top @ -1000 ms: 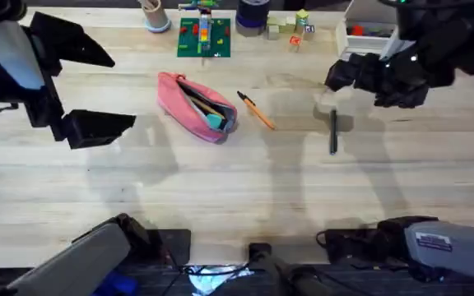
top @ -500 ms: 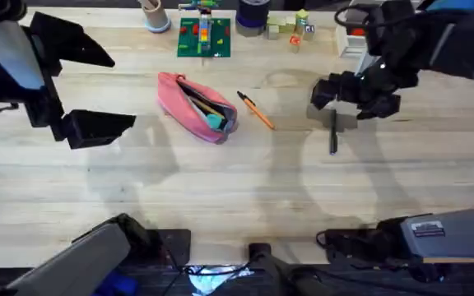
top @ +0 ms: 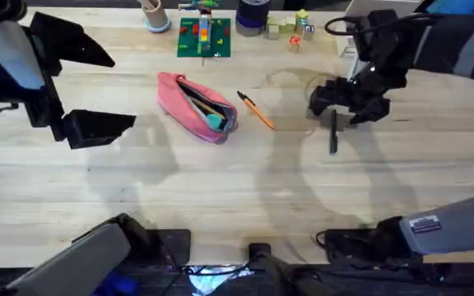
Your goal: Unzip the bag, pick up the pens from the table one at a time and place them inside, then zip the bag closed.
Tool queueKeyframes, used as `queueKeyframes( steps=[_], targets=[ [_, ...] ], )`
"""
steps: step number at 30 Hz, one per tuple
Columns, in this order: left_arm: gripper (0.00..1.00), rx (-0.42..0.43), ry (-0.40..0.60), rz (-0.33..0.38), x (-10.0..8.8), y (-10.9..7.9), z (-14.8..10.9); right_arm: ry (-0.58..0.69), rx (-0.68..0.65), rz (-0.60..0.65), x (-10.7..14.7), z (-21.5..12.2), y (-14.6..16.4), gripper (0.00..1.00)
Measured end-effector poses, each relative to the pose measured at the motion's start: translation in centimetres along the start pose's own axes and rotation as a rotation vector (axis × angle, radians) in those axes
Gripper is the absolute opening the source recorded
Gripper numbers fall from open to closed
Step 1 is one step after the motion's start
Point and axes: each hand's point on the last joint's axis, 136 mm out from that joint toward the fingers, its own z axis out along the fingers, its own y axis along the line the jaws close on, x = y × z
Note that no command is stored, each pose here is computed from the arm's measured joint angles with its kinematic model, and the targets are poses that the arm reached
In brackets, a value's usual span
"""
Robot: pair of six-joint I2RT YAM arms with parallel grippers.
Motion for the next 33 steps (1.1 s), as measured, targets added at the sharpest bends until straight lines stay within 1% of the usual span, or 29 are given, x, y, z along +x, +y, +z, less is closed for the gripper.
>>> queueKeyframes(
  steps=[3, 5, 6, 8, 10, 12, 20, 24, 27, 30, 33],
  targets=[
    [0.993, 0.000, 0.000, 0.000, 0.0, 0.0, 0.0, -0.001, 0.005, 0.005, -0.1, 0.0, -0.2, 0.638],
    [0.993, 0.000, 0.000, 0.000, 0.0, 0.0, 0.0, -0.002, 0.007, 0.004, -0.1, 0.0, -0.3, 0.460],
    [0.993, 0.000, 0.000, 0.000, 0.0, 0.0, 0.0, -0.002, 0.008, 0.002, -0.1, 0.0, -0.3, 0.395],
    [0.993, 0.000, 0.000, 0.000, 0.0, 0.0, 0.0, -0.004, 0.014, 0.000, -0.2, 0.0, -0.4, 0.214],
    [0.993, 0.000, 0.000, 0.000, 0.0, 0.0, 0.0, -0.007, 0.026, -0.003, -0.2, 0.0, -0.6, 0.062],
    [0.993, 0.000, 0.000, 0.000, 0.0, 0.0, 0.0, -0.008, 0.028, -0.005, -0.2, -0.1, -0.7, 0.039],
    [0.993, 0.000, 0.000, 0.000, 0.0, 0.0, 0.0, -0.009, 0.025, -0.034, -0.4, -0.2, -0.6, 0.032],
    [0.994, 0.000, 0.000, 0.000, 0.0, 0.0, 0.0, -0.028, 0.002, -0.043, -1.1, -0.7, 0.0, 0.031],
    [0.994, 0.000, 0.000, 0.000, 0.0, 0.0, 0.0, -0.086, -0.030, -0.047, -2.9, -2.3, 0.8, 0.033],
    [0.994, 0.000, 0.000, 0.000, 0.0, 0.0, 0.0, -0.173, -0.068, -0.053, -4.6, -5.1, 1.6, 0.033],
    [0.994, 0.000, 0.000, 0.000, 0.0, 0.0, 0.0, -0.264, -0.123, -0.086, -5.7, -8.1, 3.0, 0.033]
  ],
)
